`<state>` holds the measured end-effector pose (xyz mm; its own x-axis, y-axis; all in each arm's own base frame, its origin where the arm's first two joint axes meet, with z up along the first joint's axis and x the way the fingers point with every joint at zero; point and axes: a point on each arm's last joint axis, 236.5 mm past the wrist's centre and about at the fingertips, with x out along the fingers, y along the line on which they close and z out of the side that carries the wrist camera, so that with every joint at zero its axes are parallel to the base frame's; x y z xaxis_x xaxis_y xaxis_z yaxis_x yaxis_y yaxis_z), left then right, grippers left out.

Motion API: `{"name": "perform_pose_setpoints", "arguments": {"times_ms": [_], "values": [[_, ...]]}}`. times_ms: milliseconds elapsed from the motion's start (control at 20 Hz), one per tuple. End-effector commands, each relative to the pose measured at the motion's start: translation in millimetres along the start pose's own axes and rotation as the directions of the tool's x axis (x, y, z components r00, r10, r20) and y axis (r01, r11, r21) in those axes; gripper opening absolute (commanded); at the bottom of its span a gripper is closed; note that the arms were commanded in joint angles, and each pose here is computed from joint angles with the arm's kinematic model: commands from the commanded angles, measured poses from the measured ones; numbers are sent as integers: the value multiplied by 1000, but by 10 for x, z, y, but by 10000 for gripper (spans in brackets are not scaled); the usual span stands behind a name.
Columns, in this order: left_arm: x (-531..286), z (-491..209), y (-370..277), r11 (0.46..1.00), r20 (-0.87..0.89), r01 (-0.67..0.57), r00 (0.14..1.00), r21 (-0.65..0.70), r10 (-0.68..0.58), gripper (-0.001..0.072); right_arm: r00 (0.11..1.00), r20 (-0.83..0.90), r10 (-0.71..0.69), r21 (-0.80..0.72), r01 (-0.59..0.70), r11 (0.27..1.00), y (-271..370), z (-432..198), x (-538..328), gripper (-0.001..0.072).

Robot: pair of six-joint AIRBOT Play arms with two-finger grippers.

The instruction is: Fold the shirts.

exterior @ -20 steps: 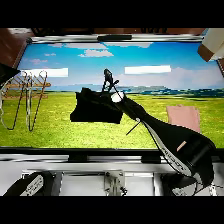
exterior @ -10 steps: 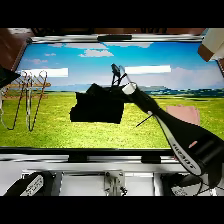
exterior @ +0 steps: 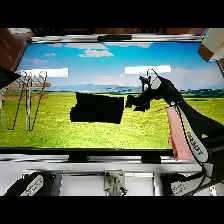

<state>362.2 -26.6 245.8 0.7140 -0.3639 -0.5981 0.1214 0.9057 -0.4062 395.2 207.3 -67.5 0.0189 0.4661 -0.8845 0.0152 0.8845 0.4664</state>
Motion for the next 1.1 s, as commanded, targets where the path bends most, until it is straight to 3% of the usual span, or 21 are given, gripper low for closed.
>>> {"name": "perform_pose_setpoints", "arguments": {"times_ms": [0, 250, 650, 700, 750, 800, 900, 1050], "values": [[0, -1, 5, 1000, 0, -1, 1000, 17, 1, 28, 991, -40, 127, 38, -126, 991, 138, -10, 254, 630], [8, -2, 9, 1000, -2, -1, 1000, 16, 1, 28, 981, 58, 185, 37, -188, 982, 347, 210, 368, 630], [35, -7, 28, 1000, -9, -1, 1000, 11, 1, 28, 957, -67, 281, 78, -276, 958, 573, -75, 681, 626], [39, -7, 30, 1000, -10, -1, 1000, 11, 1, 28, 954, -65, 294, 65, -290, 955, 609, -72, 676, 498], [46, -8, 35, 1000, -11, -1, 1000, 10, 1, 27, 946, -59, 319, 51, -316, 947, 670, -51, 643, 199], [50, -9, 37, 1000, -12, -1, 1000, 9, 1, 27, 937, -53, 346, 33, -345, 938, 724, -3, 563, 68], [56, -9, 42, 1000, -13, -1, 1000, 11, 1, 27, 914, -32, 405, -65, -406, 912, 875, 144, 221, 61], [98, -17, 72, 1000, -23, -1, 1000, 28, 1, 28, 907, 73, 414, -197, -394, 898, 1025, 428, -645, 61]]}}
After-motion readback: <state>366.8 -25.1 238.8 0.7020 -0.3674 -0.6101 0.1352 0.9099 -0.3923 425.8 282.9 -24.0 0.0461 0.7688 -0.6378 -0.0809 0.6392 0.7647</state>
